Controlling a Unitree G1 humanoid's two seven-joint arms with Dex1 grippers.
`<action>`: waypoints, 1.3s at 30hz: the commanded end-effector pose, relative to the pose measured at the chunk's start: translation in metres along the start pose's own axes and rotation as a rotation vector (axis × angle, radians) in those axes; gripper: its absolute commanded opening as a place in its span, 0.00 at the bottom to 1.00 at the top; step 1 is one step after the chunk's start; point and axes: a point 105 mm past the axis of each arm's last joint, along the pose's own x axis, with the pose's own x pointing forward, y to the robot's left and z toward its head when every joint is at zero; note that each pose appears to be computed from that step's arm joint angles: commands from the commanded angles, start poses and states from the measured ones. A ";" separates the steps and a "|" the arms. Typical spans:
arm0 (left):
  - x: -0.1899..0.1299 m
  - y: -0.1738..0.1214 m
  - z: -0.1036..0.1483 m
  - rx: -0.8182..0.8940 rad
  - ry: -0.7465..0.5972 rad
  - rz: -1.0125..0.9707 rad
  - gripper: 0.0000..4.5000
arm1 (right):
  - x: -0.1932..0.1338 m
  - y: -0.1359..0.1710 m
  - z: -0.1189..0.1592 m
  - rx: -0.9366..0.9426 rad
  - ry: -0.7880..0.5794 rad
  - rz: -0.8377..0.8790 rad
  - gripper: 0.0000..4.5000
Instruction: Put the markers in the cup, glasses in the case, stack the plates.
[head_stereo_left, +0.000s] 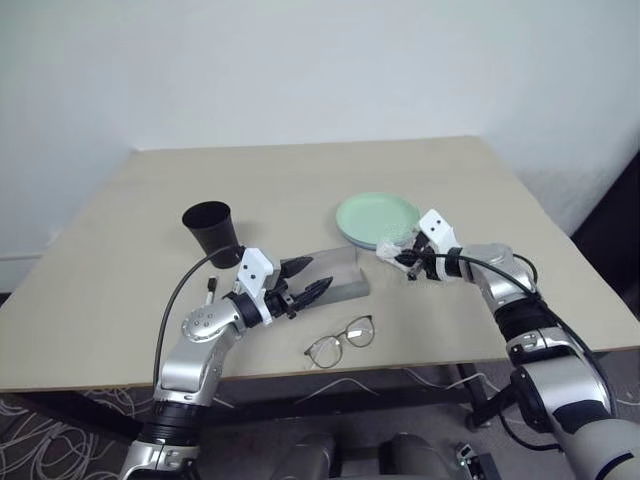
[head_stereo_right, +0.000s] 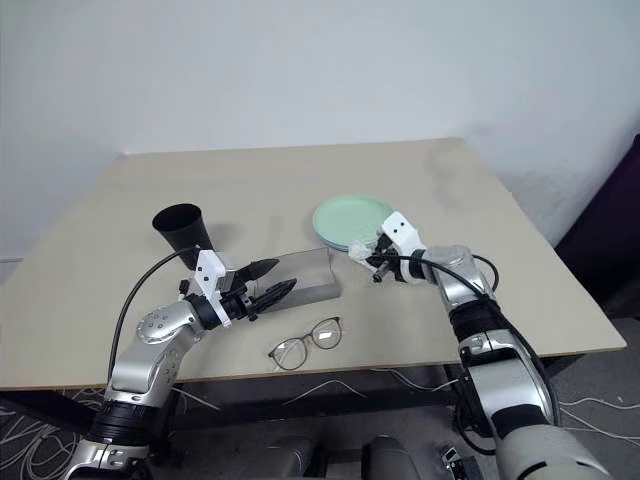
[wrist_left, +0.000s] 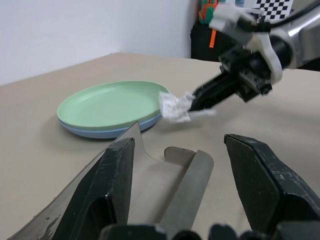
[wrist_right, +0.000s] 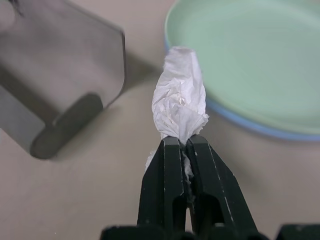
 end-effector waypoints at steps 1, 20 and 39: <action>0.001 0.001 0.014 0.052 -0.034 -0.009 0.67 | -0.005 -0.021 0.053 -0.082 -0.136 -0.096 0.00; -0.004 0.001 0.014 0.057 -0.038 0.020 0.67 | 0.030 -0.033 0.064 -0.080 -0.104 -0.251 0.39; -0.005 0.006 0.014 0.066 -0.016 0.014 0.67 | 0.003 -0.019 0.062 -0.223 -0.240 -0.061 0.61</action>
